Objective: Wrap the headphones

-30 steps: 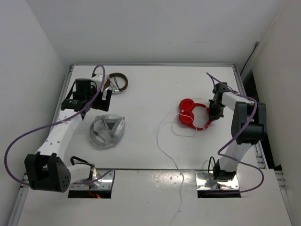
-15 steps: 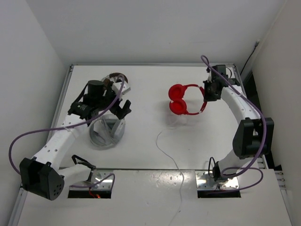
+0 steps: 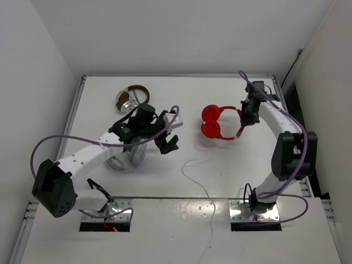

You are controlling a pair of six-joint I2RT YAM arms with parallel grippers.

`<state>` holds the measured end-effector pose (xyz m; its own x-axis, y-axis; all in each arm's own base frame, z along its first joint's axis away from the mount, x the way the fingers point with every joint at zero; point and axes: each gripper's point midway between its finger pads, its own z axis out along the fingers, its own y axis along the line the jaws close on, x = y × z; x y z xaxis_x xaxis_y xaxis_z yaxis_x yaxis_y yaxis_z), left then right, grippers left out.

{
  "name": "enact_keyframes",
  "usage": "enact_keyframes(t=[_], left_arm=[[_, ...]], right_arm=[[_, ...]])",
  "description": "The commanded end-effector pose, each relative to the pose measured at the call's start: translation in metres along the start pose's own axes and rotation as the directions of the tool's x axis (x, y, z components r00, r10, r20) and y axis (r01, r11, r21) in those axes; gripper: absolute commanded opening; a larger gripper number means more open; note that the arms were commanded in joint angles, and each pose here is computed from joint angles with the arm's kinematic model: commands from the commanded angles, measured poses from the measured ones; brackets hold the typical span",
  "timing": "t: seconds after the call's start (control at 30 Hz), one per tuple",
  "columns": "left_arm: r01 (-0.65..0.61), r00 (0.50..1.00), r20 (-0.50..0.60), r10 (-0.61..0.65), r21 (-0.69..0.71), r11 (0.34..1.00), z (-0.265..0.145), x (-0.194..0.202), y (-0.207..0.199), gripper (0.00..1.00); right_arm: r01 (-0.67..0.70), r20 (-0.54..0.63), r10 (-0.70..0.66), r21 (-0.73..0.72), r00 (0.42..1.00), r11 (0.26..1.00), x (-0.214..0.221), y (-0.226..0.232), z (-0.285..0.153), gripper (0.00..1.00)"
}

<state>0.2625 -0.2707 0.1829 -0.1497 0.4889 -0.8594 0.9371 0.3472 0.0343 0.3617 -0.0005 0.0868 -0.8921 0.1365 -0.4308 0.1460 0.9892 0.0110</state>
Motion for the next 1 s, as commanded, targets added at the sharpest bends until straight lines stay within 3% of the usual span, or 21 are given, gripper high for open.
enact_keyframes(t=[0.0, 0.13, 0.5, 0.67, 0.8, 0.97], left_arm=[[-0.013, 0.998, 0.058, 0.012, 0.018, 1.0, 0.016, -0.008, -0.013, 0.93], [-0.061, 0.998, 0.036, 0.059, 0.058, 0.996, 0.039, -0.002, -0.042, 0.89], [-0.087, 0.996, -0.002, 0.087, -0.025, 0.996, 0.094, 0.004, -0.042, 0.74], [-0.087, 0.996, -0.008, 0.088, 0.058, 0.994, 0.112, 0.008, -0.052, 0.64], [-0.098, 0.995, 0.034, 0.095, 0.09, 0.991, 0.123, -0.004, -0.055, 0.64], [-0.081, 0.997, -0.001, 0.081, 0.058, 0.995, 0.137, 0.003, -0.045, 0.64]], right_arm=[[-0.088, 0.07, 0.091, -0.045, 0.993, 0.995, -0.031, 0.006, -0.006, 0.0], [-0.108, 0.059, 0.112, -0.064, 0.992, 0.992, -0.037, 0.011, -0.002, 0.0], [-0.12, 0.039, 0.124, -0.093, 0.992, 0.988, -0.038, 0.021, -0.002, 0.0], [-0.119, 0.038, 0.124, -0.104, 0.992, 0.987, -0.036, 0.022, -0.005, 0.0], [-0.119, 0.038, 0.124, -0.104, 0.992, 0.987, -0.034, 0.022, -0.006, 0.0], [-0.119, 0.038, 0.124, -0.104, 0.992, 0.987, -0.032, 0.021, -0.007, 0.0]])
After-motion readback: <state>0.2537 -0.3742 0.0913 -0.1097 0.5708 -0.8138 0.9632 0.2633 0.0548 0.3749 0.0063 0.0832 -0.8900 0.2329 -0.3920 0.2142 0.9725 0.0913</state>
